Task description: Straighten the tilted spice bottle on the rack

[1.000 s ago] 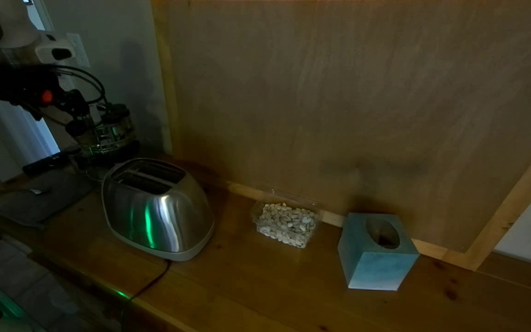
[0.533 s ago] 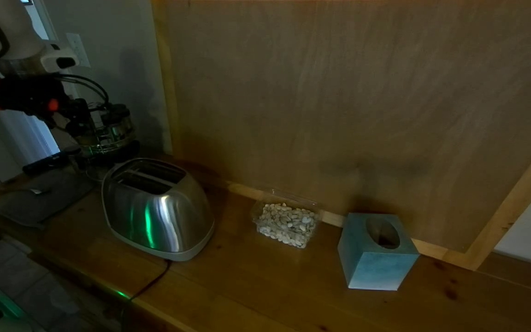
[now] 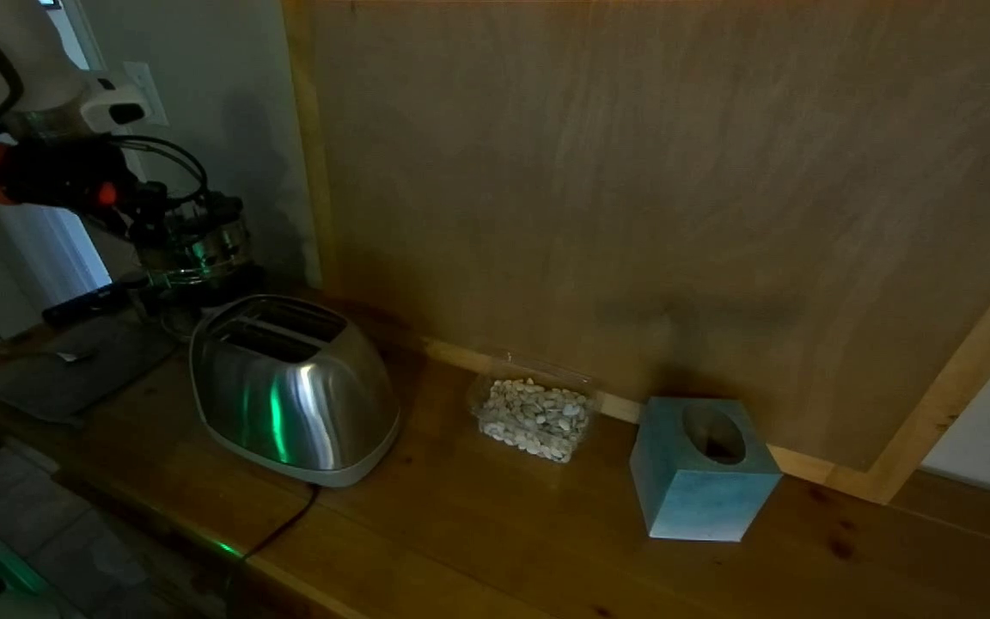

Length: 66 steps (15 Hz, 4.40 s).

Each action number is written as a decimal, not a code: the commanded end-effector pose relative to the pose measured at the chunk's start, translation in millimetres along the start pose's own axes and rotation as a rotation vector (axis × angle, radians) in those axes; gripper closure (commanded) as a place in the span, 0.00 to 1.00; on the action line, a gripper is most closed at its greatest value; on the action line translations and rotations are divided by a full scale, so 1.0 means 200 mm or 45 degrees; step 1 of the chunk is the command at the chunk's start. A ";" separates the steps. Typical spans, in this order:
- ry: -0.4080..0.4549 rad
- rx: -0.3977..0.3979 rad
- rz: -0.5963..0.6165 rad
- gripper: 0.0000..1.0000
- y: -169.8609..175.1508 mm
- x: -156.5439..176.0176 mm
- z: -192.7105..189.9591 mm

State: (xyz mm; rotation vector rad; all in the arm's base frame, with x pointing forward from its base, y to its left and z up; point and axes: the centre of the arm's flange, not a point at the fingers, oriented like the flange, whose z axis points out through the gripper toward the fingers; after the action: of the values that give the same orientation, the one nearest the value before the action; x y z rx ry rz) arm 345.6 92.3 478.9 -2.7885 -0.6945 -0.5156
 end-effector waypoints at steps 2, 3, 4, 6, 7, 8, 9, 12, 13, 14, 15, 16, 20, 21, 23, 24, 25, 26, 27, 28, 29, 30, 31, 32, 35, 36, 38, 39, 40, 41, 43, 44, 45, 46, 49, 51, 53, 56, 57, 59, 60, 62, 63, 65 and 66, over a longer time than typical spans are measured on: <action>0.016 0.021 0.010 0.18 -0.02 0.02 0.07; 0.014 0.020 0.009 0.12 -0.02 0.02 0.08; 0.017 0.020 0.010 0.04 -0.01 0.02 0.08; 0.017 0.012 0.011 0.00 -0.01 0.03 0.08; 0.009 0.011 0.012 0.00 -0.01 0.02 0.08; -0.015 -0.005 0.020 0.00 -0.01 0.03 0.09; -0.038 -0.005 0.030 0.00 -0.01 0.03 0.09; -0.094 -0.020 0.059 0.00 -0.02 0.02 0.12; -0.112 -0.027 0.078 0.00 -0.02 0.02 0.13; -0.127 -0.039 0.093 0.00 -0.02 0.01 0.14; -0.133 -0.052 0.112 0.00 -0.01 0.01 0.14; -0.138 -0.061 0.126 0.00 -0.01 0.01 0.15; -0.154 -0.090 0.186 0.00 0.00 0.00 0.17; -0.159 -0.086 0.196 0.00 0.00 0.00 0.18; -0.163 -0.065 0.209 0.00 0.00 0.00 0.20; -0.159 -0.056 0.213 0.00 0.00 0.00 0.21; -0.155 -0.035 0.218 0.00 0.01 0.00 0.21; -0.145 -0.022 0.221 0.00 0.01 0.00 0.22; -0.145 -0.021 0.229 0.00 0.02 0.00 0.23; -0.145 -0.023 0.236 0.00 0.03 0.00 0.24; -0.143 -0.020 0.243 0.00 0.04 0.00 0.24; -0.139 -0.014 0.252 0.00 0.04 0.00 0.24; -0.135 -0.008 0.257 0.00 0.04 0.01 0.24; -0.129 0.002 0.263 0.00 0.05 0.01 0.25; -0.108 0.043 0.286 0.09 0.04 0.02 0.25; -0.103 0.054 0.297 0.29 0.04 0.02 0.25; -0.091 0.066 0.315 0.40 0.05 0.02 0.25; -0.083 0.071 0.323 0.46 0.05 0.02 0.25; -0.076 0.072 0.331 0.53 0.06 0.02 0.25; -0.071 0.076 0.337 0.61 0.06 0.02 0.24; -0.062 0.088 0.345 0.73 0.07 0.03 0.23; -0.056 0.098 0.347 0.75 0.06 0.03 0.23; -0.048 0.110 0.346 0.75 0.05 0.03 0.22; -0.040 0.121 0.346 0.76 0.05 0.04 0.22; -0.029 0.147 0.352 0.77 0.03 0.05 0.22; -0.023 0.147 0.356 0.73 0.03 0.06 0.22; -0.018 0.148 0.365 0.64 0.03 0.06 0.21; -0.001 0.163 0.378 0.56 0.03 0.07 0.21; 0.010 0.171 0.383 0.61 0.03 0.08 0.20; 0.019 0.181 0.387 0.69 0.03 0.09 0.20; 0.021 0.188 0.388 0.75 0.02 0.09 0.20; 0.022 0.199 0.392 0.79 0.02 0.10 0.20; 0.022 0.203 0.396 0.76 0.02 0.10 0.19; 0.029 0.210 0.402 0.76 0.02 0.11 0.18; 0.035 0.214 0.404 0.75 0.02 0.11 0.18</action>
State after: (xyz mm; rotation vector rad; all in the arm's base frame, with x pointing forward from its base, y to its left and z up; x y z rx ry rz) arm 364.5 102.4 445.1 -2.7105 -0.2658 -0.3647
